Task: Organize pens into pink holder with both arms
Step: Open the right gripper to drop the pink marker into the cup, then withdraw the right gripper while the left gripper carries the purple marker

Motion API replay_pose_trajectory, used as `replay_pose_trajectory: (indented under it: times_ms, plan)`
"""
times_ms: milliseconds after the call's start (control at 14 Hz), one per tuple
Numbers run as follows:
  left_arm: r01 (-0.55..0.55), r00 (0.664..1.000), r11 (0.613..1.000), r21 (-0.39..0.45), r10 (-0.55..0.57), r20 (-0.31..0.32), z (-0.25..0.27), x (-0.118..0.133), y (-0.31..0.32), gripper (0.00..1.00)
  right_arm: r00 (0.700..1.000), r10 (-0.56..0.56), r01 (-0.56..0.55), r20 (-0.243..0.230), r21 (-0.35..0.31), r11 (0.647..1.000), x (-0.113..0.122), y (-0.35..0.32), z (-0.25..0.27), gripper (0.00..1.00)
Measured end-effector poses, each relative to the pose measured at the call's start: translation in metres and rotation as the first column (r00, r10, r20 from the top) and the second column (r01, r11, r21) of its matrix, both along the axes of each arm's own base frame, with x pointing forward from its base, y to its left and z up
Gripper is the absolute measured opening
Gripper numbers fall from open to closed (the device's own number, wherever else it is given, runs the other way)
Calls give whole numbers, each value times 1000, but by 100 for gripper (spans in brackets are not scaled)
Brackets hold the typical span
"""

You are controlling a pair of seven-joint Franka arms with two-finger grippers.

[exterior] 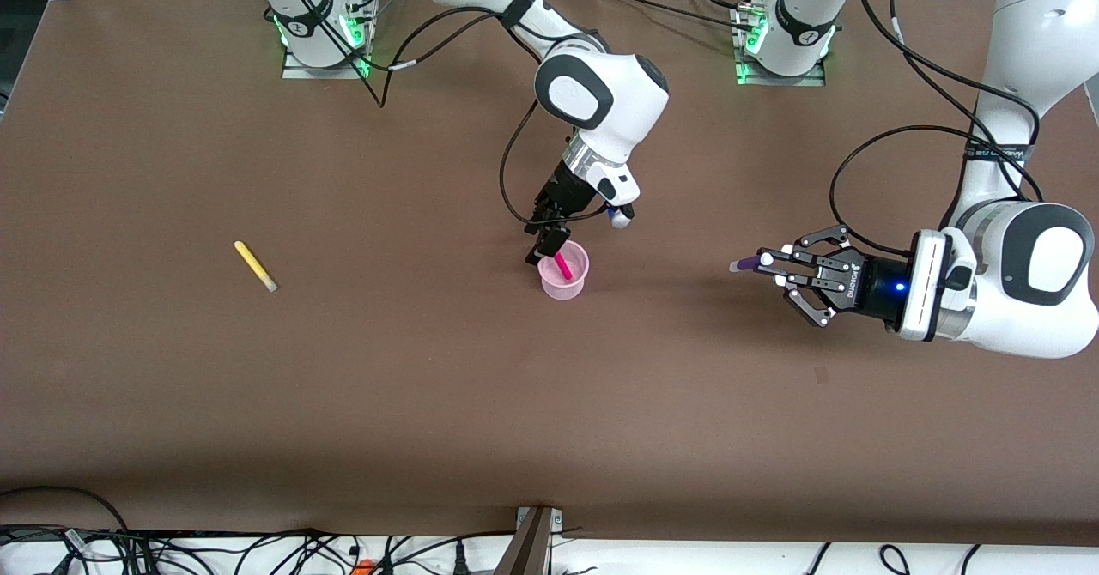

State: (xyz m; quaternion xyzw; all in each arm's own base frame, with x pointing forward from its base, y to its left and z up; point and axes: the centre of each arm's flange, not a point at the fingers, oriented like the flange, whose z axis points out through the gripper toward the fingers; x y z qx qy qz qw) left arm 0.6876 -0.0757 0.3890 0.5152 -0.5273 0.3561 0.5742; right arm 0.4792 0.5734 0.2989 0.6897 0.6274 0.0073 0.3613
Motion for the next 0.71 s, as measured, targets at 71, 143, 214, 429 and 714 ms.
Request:
replay_pose_trajectory:
  times_ms: [71,143,214,429,714]
  plan:
    - [-3,1000,1000,4,3,4,1,1,-5,18,999,-33,34,-23,45,998,15,-12,28,99]
    - [-8,1000,1000,11,8,12,1,3,-14,18,995,-77,82,-56,106,991,36,-33,62,99]
    - [-22,999,999,24,21,24,2,5,-26,18,988,-127,142,-94,179,974,62,-64,100,99]
    - [-57,997,996,66,53,61,5,10,-70,18,941,-280,331,-192,335,882,125,-187,201,100]
    - [-87,993,987,135,75,87,-9,3,-148,18,832,-463,553,-305,390,737,159,-316,248,100]
